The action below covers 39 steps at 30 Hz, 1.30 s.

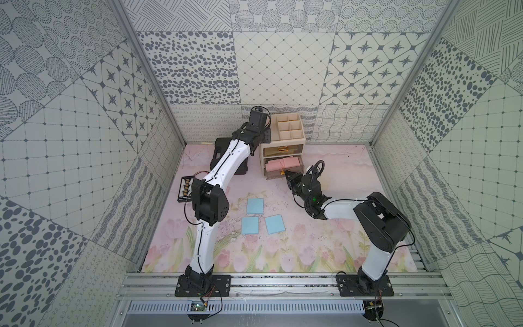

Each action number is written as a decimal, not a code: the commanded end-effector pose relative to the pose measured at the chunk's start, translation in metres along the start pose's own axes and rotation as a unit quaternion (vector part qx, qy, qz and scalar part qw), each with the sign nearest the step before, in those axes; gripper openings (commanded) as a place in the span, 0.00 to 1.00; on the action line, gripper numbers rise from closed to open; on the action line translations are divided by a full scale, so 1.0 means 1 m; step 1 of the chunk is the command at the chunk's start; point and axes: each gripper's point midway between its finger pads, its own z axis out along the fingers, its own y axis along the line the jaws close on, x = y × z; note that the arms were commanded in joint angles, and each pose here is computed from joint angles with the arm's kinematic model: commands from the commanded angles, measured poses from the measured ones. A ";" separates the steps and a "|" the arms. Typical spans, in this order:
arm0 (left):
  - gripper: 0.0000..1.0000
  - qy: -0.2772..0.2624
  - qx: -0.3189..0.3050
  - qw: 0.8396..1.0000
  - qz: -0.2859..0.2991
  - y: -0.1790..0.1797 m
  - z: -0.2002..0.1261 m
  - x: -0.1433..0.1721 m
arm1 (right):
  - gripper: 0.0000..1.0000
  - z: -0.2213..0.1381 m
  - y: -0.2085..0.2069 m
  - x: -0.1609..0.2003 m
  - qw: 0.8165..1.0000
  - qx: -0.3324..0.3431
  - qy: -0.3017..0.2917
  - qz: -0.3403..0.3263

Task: Please put the sticky notes in the drawer by color
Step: Close the drawer in the storage box.

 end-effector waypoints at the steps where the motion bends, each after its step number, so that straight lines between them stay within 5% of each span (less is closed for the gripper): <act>1: 0.09 0.062 0.028 0.997 0.033 -0.006 -0.001 0.027 | 0.00 0.009 0.025 -0.003 0.998 -0.036 -0.008 -0.041; 3: 0.00 0.071 0.037 0.996 0.040 -0.008 0.000 0.032 | 0.00 0.011 0.027 -0.003 0.998 -0.039 -0.008 -0.045; 21: 0.00 0.126 0.115 0.985 0.036 -0.035 -0.018 0.046 | 0.00 0.022 0.036 -0.016 0.998 -0.048 -0.047 -0.020; 39: 0.00 0.197 0.094 0.976 0.015 -0.035 -0.033 0.075 | 0.00 -0.007 0.057 -0.044 0.988 -0.088 -0.126 0.017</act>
